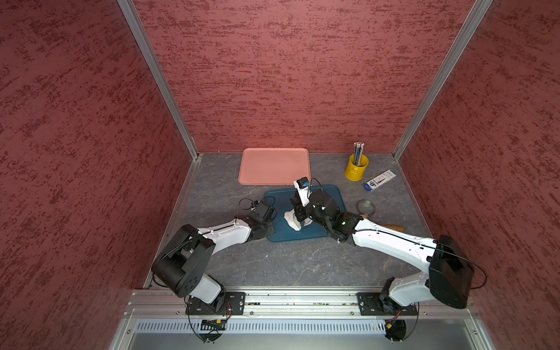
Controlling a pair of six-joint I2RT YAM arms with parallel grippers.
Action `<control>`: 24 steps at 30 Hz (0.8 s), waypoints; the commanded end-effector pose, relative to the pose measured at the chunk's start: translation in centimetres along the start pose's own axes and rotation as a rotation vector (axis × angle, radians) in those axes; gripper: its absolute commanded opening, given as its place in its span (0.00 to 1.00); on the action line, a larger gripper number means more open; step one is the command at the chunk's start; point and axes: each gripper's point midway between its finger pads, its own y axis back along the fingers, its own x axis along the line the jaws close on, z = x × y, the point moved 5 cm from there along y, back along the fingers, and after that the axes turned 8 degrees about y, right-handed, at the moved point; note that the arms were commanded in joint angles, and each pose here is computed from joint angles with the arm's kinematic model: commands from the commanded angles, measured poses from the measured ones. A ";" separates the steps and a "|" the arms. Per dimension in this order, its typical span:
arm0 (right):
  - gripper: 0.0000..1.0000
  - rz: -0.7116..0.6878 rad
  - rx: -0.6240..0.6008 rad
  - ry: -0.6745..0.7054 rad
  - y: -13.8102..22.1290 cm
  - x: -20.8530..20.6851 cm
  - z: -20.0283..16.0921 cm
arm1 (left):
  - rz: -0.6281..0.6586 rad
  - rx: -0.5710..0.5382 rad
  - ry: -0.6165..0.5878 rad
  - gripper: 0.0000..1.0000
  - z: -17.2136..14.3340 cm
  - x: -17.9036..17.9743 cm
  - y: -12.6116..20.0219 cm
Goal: Roll out the dumpling wrappers from the dough
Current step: Remove the dumpling wrapper from the work surface.
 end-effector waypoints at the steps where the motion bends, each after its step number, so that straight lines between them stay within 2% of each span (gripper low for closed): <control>1: 0.00 0.049 0.201 -0.037 -0.4 2.0 -4.6 | 0.021 0.001 0.041 0.00 -0.3 0.3 -0.2; 5: 0.00 -0.058 0.261 0.078 0.9 0.3 -5.5 | 0.032 -0.003 0.035 0.00 -0.2 0.5 -0.1; 8: 0.00 -0.028 0.255 0.091 2.3 0.3 -5.3 | 0.034 -0.003 0.035 0.00 -0.2 0.5 -0.2; 18: 0.00 -0.160 0.298 0.127 3.5 -1.9 -6.5 | 0.036 -0.007 0.030 0.00 -0.1 0.6 -0.1; 24: 0.00 -0.225 0.271 0.096 3.6 -3.7 -6.2 | 0.016 0.008 0.008 0.00 -0.3 0.3 -0.2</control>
